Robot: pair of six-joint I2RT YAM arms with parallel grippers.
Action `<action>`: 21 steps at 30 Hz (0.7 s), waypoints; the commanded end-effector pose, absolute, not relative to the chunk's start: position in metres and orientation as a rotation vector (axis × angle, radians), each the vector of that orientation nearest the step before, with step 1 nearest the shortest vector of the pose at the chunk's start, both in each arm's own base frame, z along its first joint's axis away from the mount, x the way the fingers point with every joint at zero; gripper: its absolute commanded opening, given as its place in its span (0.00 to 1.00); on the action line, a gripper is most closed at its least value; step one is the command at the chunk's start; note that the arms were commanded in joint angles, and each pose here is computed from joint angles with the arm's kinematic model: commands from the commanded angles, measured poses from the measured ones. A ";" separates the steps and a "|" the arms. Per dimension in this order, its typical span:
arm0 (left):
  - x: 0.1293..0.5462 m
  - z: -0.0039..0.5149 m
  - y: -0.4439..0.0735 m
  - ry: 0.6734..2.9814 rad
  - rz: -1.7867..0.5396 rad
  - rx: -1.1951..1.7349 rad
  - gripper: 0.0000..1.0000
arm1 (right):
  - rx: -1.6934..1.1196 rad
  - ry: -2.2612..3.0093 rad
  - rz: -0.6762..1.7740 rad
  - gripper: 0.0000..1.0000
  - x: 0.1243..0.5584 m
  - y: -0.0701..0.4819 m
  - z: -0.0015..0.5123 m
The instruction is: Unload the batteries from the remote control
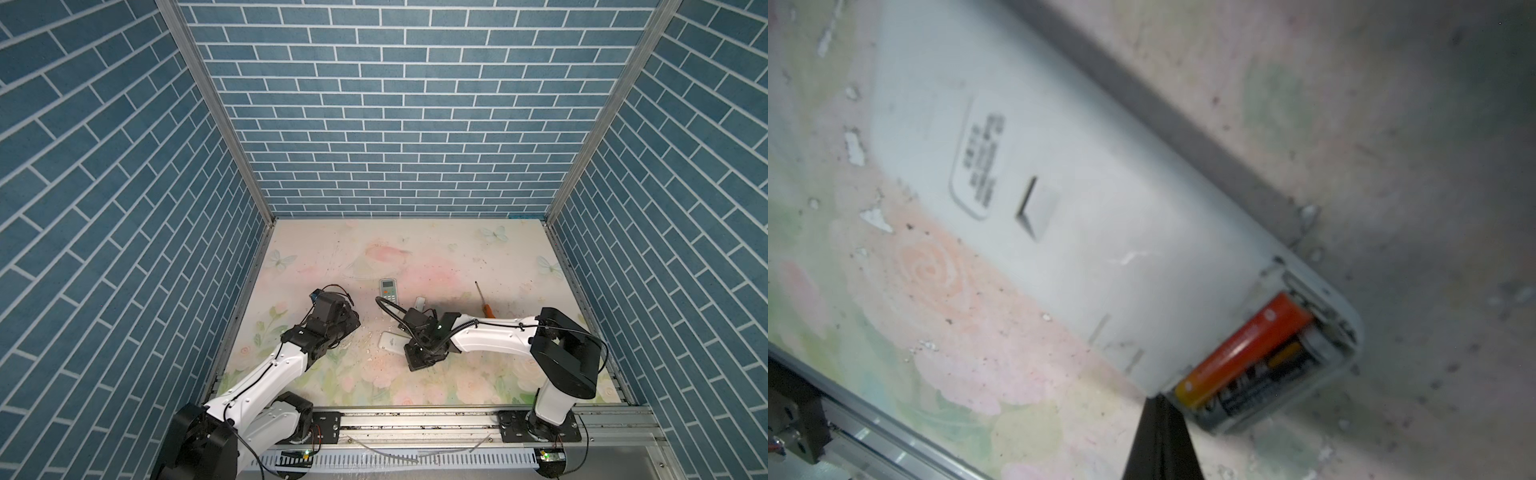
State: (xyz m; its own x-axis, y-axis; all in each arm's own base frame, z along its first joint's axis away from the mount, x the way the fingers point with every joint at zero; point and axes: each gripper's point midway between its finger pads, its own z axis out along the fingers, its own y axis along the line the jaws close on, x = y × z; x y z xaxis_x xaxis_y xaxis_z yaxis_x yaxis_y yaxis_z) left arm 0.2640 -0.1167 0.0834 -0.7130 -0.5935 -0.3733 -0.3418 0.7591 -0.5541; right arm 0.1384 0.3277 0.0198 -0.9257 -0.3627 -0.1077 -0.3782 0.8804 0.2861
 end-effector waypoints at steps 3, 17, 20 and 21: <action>0.261 0.074 -0.115 2.422 -0.616 -0.731 0.53 | -0.617 2.981 0.394 0.00 0.148 0.320 0.027; 0.270 0.089 -0.123 2.396 -0.674 -0.691 0.65 | -0.525 2.893 0.360 0.28 0.161 0.265 0.100; 0.280 0.103 -0.135 2.404 -0.706 -0.616 0.67 | -0.417 2.875 0.272 0.41 0.182 0.229 0.115; 0.284 0.108 -0.139 2.407 -0.715 -0.591 0.67 | -0.376 2.877 0.247 0.46 0.190 0.217 0.117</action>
State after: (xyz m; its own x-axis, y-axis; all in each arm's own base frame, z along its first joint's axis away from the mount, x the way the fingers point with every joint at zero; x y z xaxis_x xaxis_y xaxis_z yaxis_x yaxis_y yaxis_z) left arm 0.2704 -0.1278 0.0879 -0.7306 -0.5874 -0.3481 -0.3229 0.7464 -0.5819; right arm 0.1769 0.2624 0.1128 -0.9261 -0.2650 -0.2685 -0.3352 0.9046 0.2632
